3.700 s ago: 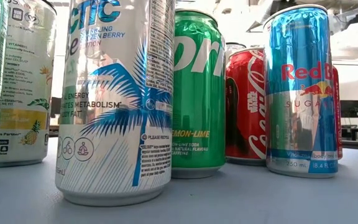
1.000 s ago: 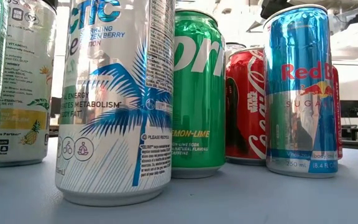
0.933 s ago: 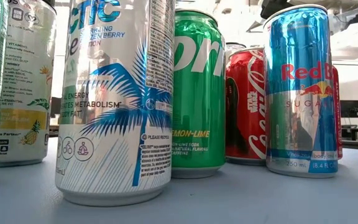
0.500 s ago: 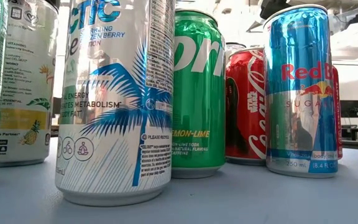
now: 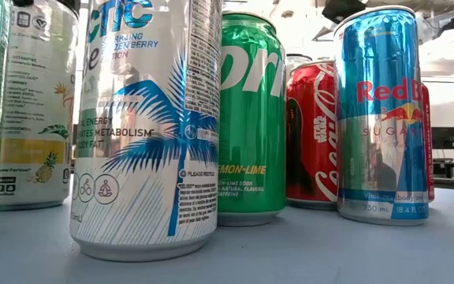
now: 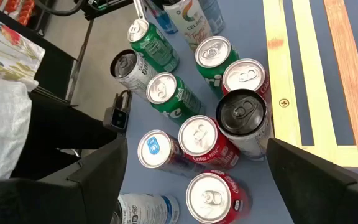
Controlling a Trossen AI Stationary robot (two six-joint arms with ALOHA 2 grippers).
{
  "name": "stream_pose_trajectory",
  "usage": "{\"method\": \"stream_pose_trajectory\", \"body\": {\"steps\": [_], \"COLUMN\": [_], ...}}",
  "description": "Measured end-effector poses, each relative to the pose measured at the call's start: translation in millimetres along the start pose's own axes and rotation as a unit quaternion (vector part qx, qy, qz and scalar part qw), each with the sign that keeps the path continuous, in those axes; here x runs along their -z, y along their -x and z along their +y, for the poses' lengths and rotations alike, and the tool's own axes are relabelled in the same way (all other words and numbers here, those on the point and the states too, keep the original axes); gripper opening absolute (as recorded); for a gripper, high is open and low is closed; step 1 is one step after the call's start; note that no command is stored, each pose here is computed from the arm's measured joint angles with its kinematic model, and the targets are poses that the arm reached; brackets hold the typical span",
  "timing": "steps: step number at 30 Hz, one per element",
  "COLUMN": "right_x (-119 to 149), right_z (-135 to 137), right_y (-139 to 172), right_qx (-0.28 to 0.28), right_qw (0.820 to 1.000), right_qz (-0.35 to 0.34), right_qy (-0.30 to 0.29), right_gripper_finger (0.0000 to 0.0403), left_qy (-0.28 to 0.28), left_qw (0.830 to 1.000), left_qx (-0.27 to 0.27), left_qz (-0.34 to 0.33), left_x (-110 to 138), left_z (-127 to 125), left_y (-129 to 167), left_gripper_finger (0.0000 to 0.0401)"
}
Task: Place canned beverage on shelf
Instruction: Put the white yellow soda can on the shelf aligned with the other white yellow soda cans
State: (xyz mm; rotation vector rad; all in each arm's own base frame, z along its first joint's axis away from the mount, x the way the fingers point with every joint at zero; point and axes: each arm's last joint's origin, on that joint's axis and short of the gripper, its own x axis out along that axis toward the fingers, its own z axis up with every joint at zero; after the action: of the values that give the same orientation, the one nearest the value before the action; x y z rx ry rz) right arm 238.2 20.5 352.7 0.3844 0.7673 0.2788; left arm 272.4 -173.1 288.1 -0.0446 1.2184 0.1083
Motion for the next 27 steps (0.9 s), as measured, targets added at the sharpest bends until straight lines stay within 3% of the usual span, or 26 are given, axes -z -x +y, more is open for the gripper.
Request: {"method": "stream_pose_trajectory", "body": {"steps": [14,27], "right_x": [-6,-12], "right_z": [0,0], "right_y": [0,1], "right_qx": [0.016,0.012], "right_qw": [0.999,0.996], "right_qz": [-0.034,-0.062], "right_qy": [0.031,0.057], "right_gripper_finger": [0.0368,0.0368], "left_qy": [-0.041,-0.040], "left_qw": [0.999,0.996], "left_qx": [0.020,0.053], "left_qz": [-0.004,-0.066], "left_x": [-13,-13], "left_z": [14,41], "left_y": [1,45], "left_gripper_finger": [0.0236,0.0236]}}
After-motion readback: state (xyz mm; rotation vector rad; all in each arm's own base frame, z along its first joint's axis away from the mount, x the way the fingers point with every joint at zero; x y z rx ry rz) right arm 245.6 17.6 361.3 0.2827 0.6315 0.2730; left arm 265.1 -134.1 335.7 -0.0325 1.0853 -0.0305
